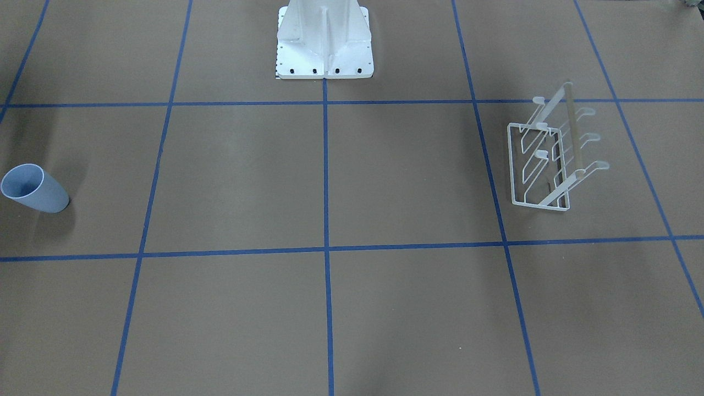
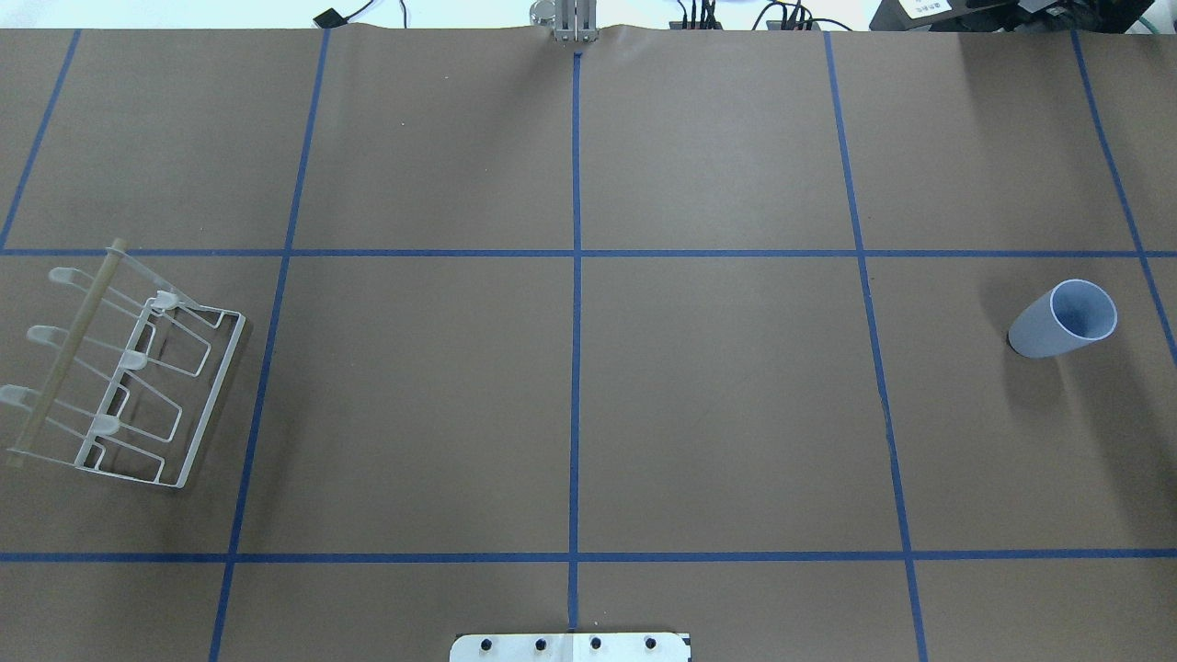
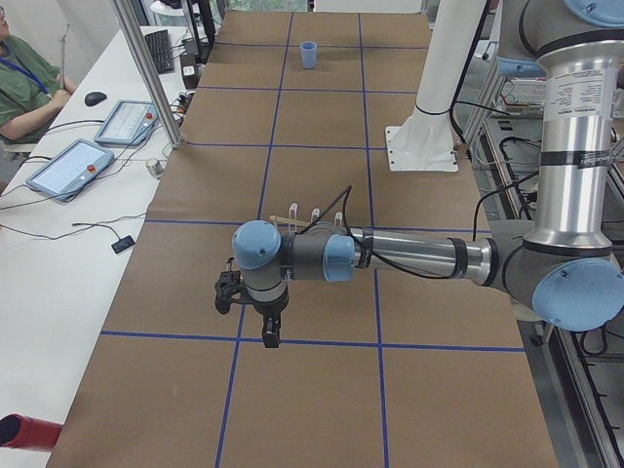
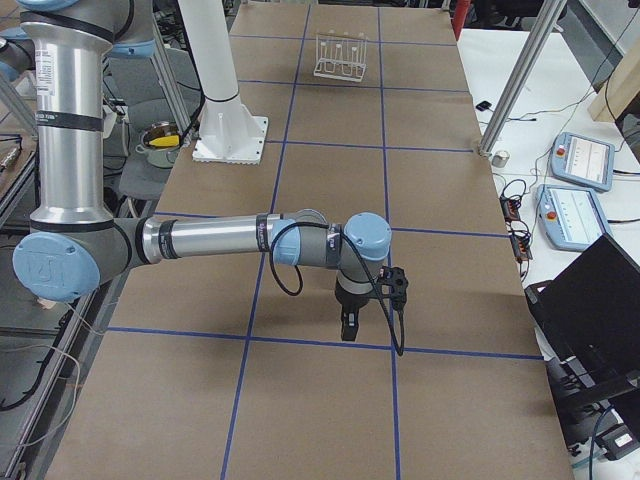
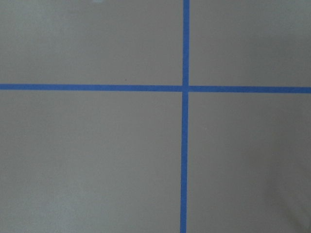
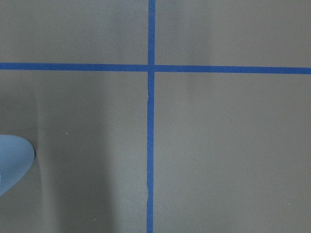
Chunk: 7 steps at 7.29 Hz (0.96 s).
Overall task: Hang cup on cup holder
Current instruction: 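Move the right gripper toward the light blue cup lying on the table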
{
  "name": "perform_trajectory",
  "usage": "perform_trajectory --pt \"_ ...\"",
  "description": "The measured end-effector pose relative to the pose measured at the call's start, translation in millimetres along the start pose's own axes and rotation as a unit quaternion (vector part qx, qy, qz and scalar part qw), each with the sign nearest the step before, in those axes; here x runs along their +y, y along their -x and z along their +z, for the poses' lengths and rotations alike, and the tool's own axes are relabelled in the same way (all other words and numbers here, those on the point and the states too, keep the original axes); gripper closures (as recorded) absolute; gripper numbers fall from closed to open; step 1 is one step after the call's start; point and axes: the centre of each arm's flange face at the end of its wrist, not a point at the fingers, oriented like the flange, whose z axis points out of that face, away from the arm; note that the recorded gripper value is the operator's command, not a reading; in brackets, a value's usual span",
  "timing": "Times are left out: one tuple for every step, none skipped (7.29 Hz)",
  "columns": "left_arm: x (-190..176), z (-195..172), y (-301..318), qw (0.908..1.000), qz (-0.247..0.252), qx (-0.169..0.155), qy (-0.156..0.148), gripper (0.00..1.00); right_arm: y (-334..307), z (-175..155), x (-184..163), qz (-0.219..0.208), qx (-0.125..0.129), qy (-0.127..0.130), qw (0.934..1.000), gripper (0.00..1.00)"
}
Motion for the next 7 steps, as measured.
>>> perform_trajectory --pt "1 0 1 1.0 -0.001 0.0 0.0 0.01 -1 -1 0 0.001 -0.002 -0.001 1.0 0.0" --pt "1 0 1 1.0 -0.001 0.0 0.0 0.01 -2 -1 1 0.002 -0.002 -0.002 1.0 0.0" --pt "1 0 1 1.0 -0.001 0.0 0.001 0.01 -3 -1 2 0.003 -0.002 -0.001 1.0 0.0" --pt "1 0 0 1.0 -0.001 0.0 0.0 0.01 -4 0 4 0.004 -0.002 0.0 1.0 0.0" --pt "0 -2 -2 1.0 0.001 0.0 -0.002 0.01 -4 0 5 0.003 -0.002 -0.001 1.0 0.0" --pt "-2 -7 -7 1.0 0.005 0.0 -0.006 0.01 -1 -3 5 0.0 -0.001 -0.004 1.0 0.0" --pt "-4 -15 -14 0.9999 0.01 0.001 -0.014 0.01 6 -12 -3 -0.008 -0.001 -0.014 0.9999 0.0"
